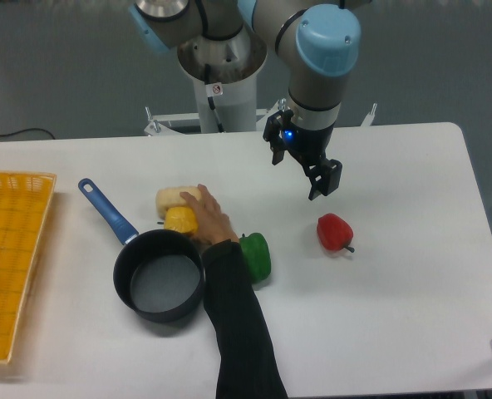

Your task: Open the lid

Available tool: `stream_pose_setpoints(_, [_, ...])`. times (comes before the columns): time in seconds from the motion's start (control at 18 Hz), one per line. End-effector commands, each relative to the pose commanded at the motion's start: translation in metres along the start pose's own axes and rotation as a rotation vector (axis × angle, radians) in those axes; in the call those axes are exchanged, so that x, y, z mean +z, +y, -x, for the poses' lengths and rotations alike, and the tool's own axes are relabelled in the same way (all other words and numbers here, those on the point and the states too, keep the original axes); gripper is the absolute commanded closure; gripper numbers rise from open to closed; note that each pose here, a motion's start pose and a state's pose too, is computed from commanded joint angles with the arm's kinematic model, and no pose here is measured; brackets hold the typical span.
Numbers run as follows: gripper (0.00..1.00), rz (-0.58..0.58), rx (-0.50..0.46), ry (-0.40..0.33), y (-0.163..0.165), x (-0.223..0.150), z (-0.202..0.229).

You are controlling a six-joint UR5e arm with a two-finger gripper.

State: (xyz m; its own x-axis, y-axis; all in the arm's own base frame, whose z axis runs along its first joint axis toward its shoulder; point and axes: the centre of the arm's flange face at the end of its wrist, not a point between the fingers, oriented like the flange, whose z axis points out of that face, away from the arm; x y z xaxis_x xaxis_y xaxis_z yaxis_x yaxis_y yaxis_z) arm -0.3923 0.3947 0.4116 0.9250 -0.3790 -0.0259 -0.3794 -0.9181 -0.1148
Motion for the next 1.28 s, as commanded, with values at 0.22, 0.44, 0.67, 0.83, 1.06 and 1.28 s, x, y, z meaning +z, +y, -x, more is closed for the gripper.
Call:
stream_pose_setpoints(0.22, [0.00, 0.000, 0.000, 0.000, -0.0008, 0.0001, -0.0003])
stream_pose_setpoints(0.44, [0.00, 0.000, -0.003, 0.000, 0.0000, 0.0000, 0.0000])
stream_pose_setpoints(0.67, [0.00, -0.008, -0.003, -0.002, -0.0016, -0.0002, -0.0001])
stream_pose_setpoints(0.83, [0.00, -0.008, -0.003, -0.002, -0.0024, -0.0001, -0.0005])
stream_pose_setpoints(1.06, [0.00, -0.008, -0.004, -0.003, -0.0024, -0.0003, -0.0003])
stream_pose_setpoints(1.28, [0.00, -0.009, -0.002, -0.004, -0.0033, -0.0004, -0.0005])
